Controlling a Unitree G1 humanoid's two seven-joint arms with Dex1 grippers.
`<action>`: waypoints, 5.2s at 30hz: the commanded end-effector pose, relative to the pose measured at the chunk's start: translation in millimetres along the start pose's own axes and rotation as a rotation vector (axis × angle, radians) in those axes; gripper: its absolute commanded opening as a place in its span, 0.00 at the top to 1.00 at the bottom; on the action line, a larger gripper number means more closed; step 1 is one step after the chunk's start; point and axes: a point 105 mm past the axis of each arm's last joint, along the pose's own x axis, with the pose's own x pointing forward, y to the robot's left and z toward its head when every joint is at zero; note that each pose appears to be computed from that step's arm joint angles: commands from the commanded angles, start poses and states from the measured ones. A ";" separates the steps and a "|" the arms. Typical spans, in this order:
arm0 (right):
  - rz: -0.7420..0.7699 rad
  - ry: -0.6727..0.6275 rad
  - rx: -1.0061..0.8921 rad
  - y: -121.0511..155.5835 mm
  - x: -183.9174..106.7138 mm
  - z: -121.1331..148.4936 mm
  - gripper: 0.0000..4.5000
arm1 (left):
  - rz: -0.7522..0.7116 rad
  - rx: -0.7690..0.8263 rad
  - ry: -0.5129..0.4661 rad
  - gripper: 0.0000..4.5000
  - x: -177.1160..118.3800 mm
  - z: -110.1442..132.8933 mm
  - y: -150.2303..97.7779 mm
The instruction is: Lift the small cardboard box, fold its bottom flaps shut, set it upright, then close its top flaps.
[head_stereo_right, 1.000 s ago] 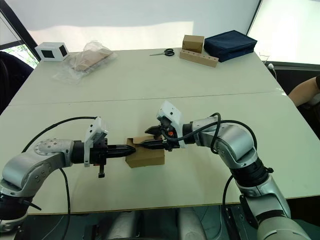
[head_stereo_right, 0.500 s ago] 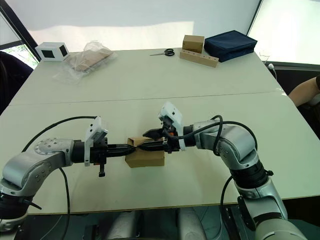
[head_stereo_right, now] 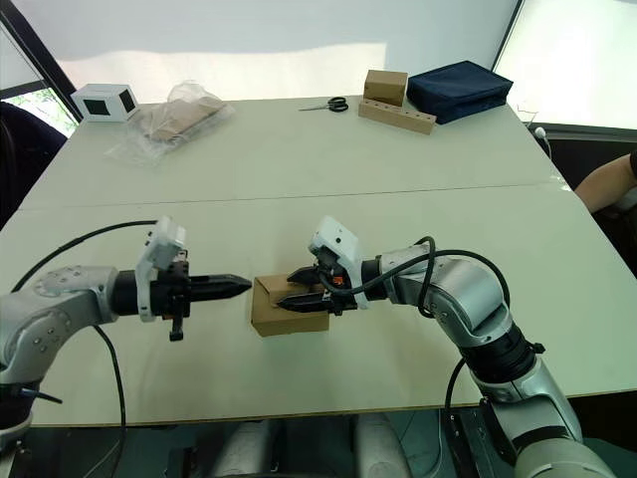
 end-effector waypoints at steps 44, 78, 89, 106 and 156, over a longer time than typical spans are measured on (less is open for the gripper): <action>-0.163 0.067 -0.262 -16.5 -4.0 2.2 0.47 | 0.039 -0.013 -0.014 1.00 33.5 -21.4 3.6; -0.158 0.061 -0.397 -12.7 -4.5 4.7 0.47 | 0.053 -0.029 -0.013 1.00 36.2 -26.6 11.1; -0.206 0.090 -0.469 -22.3 -2.8 2.2 0.47 | 0.048 -0.054 -0.030 1.00 36.8 -26.5 8.7; -0.089 0.029 -0.397 0.6 -5.6 4.4 0.47 | 0.081 -0.090 -0.054 1.00 34.6 -23.7 17.6; -0.036 -0.042 -0.273 11.5 -6.1 5.7 0.47 | 0.031 0.040 -0.006 1.00 38.5 -15.6 2.6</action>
